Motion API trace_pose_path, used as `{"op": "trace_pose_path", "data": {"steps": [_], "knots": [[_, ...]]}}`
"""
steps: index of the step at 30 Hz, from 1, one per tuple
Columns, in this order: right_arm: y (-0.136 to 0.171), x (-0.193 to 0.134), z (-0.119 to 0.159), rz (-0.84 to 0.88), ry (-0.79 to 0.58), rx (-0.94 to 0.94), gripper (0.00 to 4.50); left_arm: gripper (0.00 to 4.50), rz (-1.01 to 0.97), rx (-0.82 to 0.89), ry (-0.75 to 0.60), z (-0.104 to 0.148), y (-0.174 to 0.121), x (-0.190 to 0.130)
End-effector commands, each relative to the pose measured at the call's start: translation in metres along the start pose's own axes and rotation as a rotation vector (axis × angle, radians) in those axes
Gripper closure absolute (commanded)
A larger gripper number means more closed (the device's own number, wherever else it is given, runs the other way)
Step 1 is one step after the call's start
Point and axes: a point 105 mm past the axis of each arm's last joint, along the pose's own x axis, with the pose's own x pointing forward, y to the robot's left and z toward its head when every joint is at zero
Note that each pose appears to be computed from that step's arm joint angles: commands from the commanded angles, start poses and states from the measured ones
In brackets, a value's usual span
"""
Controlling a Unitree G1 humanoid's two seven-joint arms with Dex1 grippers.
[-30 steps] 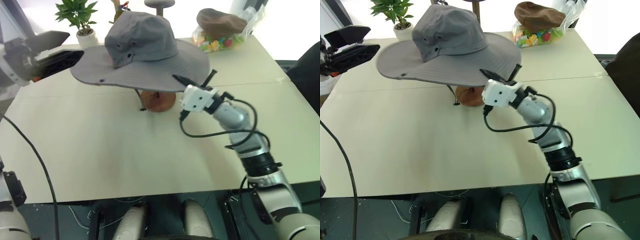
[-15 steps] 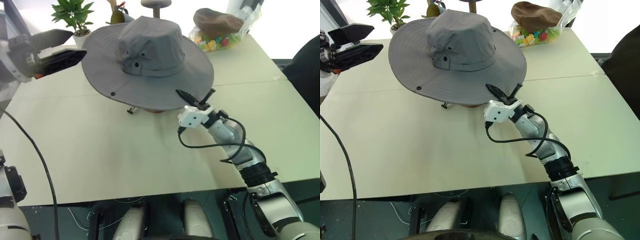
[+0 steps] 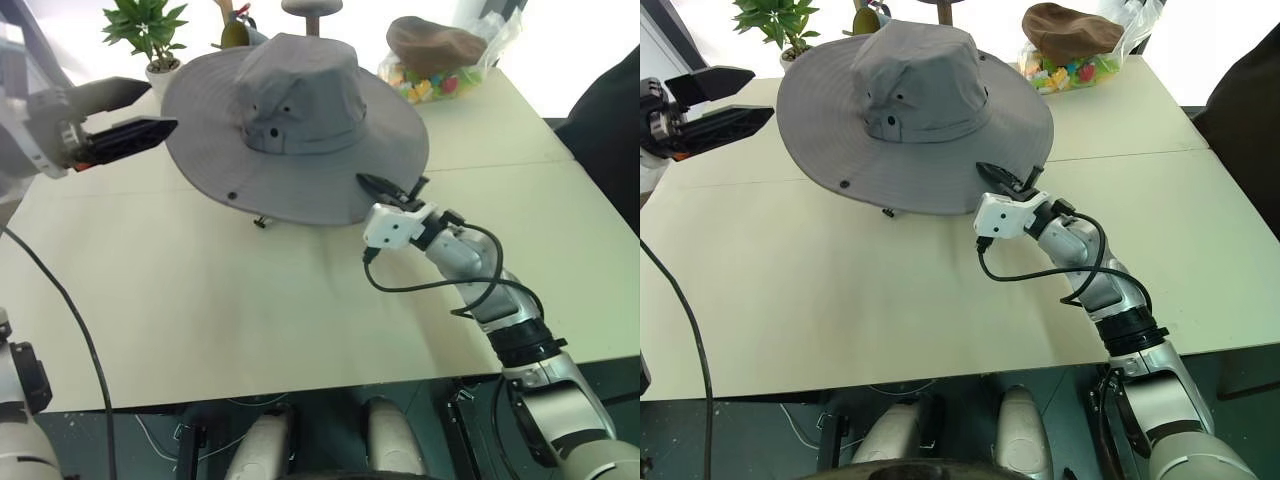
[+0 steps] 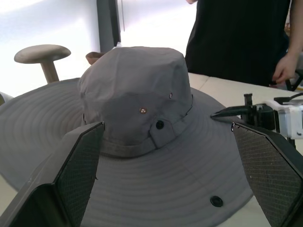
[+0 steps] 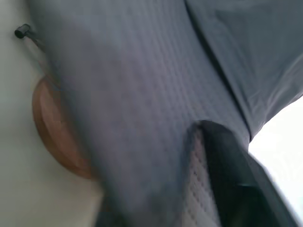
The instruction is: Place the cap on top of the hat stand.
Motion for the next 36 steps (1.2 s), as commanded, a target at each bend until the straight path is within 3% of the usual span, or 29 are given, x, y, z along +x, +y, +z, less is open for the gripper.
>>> {"op": "trace_pose_path", "data": {"steps": [1, 2, 3, 13, 16, 21, 27, 36], "knots": [[-0.024, -0.004, 0.013, -0.048, -0.033, -0.058, 0.89, 0.00, 0.001, 0.056, -0.010, 0.010, -0.003, -0.004], [-0.028, -0.009, 0.012, -0.041, -0.022, -0.076, 0.33, 0.00, 0.002, 0.054, -0.003, 0.008, -0.003, -0.004], [-0.030, -0.013, 0.012, -0.034, -0.015, -0.089, 0.05, 0.00, 0.003, 0.052, 0.001, 0.007, -0.003, -0.004], [-0.054, -0.084, 0.004, 0.108, 0.093, -0.162, 0.05, 0.00, 0.009, 0.060, 0.060, -0.009, 0.003, -0.004], [-0.062, -0.112, 0.008, 0.226, 0.078, -0.068, 0.05, 0.00, 0.018, 0.070, 0.089, -0.014, 0.006, -0.006], [-0.122, -0.144, -0.014, 0.192, 0.224, 0.286, 0.05, 0.00, 0.051, 0.099, 0.158, -0.020, 0.017, -0.023], [-0.173, -0.175, -0.017, 0.250, 0.247, 0.694, 0.05, 0.00, 0.037, 0.120, 0.218, -0.015, 0.020, -0.043], [-0.198, -0.178, -0.019, 0.282, 0.188, 0.834, 0.05, 0.00, 0.030, 0.154, 0.240, -0.003, 0.021, -0.050]]}}
